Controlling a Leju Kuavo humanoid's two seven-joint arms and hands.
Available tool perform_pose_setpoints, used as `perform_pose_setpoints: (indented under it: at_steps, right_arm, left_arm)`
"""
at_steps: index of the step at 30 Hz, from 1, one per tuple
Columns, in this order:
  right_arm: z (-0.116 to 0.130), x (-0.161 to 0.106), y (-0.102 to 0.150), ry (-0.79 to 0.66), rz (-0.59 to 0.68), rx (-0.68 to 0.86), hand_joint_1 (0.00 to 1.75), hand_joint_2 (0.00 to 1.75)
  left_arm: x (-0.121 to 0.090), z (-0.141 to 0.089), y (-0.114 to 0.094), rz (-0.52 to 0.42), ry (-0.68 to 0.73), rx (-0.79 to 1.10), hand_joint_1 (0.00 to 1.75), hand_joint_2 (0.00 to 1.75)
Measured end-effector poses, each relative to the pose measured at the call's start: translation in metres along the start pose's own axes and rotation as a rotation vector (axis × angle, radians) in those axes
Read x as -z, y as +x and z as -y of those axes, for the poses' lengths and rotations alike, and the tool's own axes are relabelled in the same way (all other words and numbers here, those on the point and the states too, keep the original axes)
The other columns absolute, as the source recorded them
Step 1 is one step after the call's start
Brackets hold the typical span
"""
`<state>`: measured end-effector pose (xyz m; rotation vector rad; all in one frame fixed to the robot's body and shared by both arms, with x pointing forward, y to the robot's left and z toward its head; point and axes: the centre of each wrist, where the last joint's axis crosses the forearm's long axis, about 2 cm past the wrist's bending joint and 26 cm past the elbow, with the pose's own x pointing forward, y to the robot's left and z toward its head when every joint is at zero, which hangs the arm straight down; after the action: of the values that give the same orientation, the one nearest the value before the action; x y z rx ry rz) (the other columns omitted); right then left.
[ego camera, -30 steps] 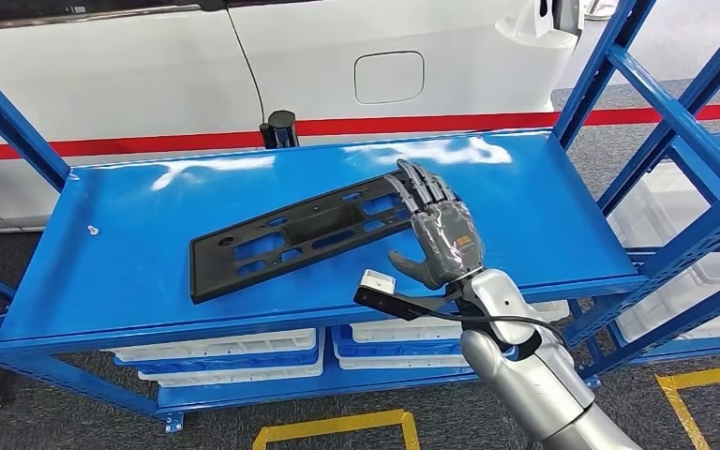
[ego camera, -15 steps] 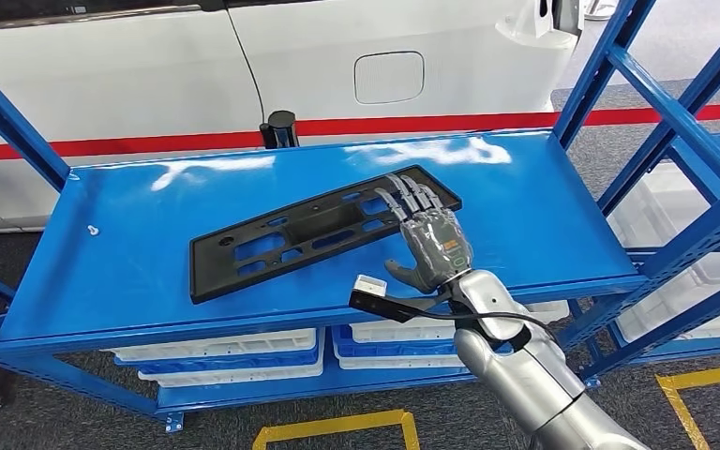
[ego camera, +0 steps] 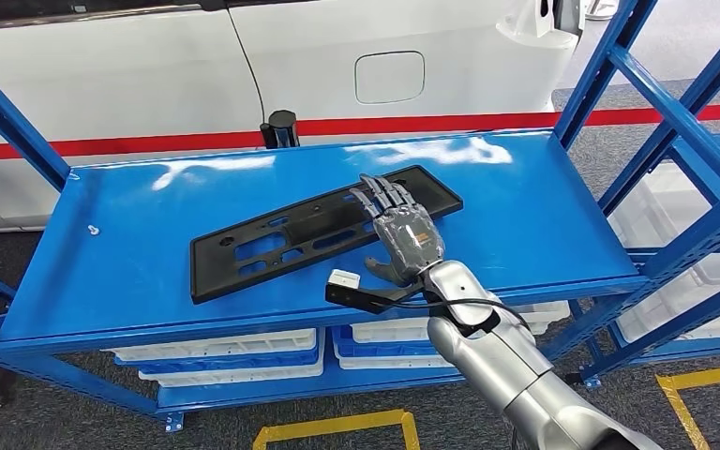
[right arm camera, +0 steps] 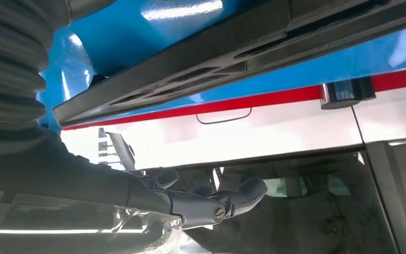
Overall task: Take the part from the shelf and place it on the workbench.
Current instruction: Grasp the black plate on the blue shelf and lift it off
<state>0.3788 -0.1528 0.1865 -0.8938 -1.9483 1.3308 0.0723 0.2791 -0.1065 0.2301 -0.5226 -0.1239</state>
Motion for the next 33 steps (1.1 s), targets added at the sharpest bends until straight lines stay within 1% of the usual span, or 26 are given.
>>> perform_pose_setpoints:
  at_steps: [5,11,22,27,33]
  right_arm:
    - [-0.004,0.008,0.0,0.019,-0.021,-0.013,0.0,1.75]
    - [-0.009,0.011,0.0,0.04,-0.032,-0.019,0.0,1.75]
    - [-0.018,0.018,-0.016,0.1,-0.108,-0.044,0.0,1.75]
    - [-0.018,0.025,-0.019,0.094,-0.142,-0.051,0.0,1.75]
    - [-0.018,0.027,-0.023,0.069,-0.174,-0.045,0.0,1.75]
  left_arm:
    - [0.0,0.0,0.001,0.0,0.0,0.0,0.0,0.0]
    - [0.0,0.0,0.001,0.0,0.0,-0.001,0.0,0.0]
    - [0.001,0.0,0.002,-0.008,0.0,0.005,0.0,0.0]
    - [0.001,0.0,0.004,-0.002,0.001,0.009,0.0,0.0]
    - [0.002,0.0,0.004,-0.002,0.002,0.014,0.0,0.0]
